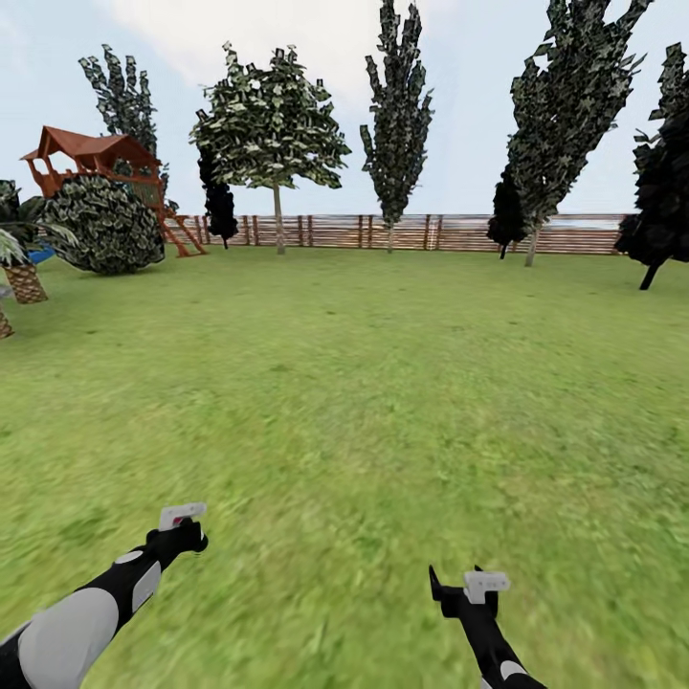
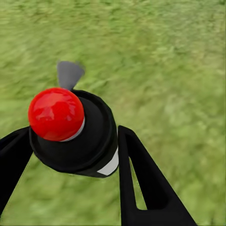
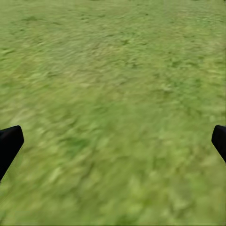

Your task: In the garden, pick up the pesticide atomizer on the floor and spray pesticide onto both trees until each tree trunk is fully covered.

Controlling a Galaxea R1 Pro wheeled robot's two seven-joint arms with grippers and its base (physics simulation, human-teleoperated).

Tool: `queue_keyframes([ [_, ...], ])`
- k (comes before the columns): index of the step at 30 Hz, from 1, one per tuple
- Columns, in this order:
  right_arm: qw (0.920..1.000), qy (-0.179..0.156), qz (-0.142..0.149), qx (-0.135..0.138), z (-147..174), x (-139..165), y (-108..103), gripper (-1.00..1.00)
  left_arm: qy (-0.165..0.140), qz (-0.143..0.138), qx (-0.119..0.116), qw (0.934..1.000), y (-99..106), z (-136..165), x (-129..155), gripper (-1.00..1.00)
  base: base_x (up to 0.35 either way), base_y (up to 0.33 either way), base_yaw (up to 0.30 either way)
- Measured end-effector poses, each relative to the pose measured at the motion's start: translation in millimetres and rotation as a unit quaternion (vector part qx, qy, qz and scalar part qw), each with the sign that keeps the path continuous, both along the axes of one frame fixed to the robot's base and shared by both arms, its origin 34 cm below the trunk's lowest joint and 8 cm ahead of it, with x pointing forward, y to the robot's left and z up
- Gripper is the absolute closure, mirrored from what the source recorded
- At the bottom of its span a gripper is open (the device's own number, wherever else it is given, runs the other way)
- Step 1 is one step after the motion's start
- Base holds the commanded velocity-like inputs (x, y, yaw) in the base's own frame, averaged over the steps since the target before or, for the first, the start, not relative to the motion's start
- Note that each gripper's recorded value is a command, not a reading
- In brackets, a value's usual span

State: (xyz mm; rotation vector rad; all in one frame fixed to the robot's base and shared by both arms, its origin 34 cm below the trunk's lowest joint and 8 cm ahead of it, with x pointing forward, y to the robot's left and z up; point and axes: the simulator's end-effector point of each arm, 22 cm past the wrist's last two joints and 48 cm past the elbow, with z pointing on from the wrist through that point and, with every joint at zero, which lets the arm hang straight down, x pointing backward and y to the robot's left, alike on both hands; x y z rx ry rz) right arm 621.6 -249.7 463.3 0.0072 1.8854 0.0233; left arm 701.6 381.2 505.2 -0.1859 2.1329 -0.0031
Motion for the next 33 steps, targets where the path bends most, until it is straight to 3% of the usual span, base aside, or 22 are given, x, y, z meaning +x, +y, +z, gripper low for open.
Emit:
queue_keyframes([
  [33,0.9999,-0.010,0.002,0.001,11,2,1,-1.00,-0.012,0.000,0.000,0.9999,0,15,3,1.00,0.336,0.000,0.000],
])
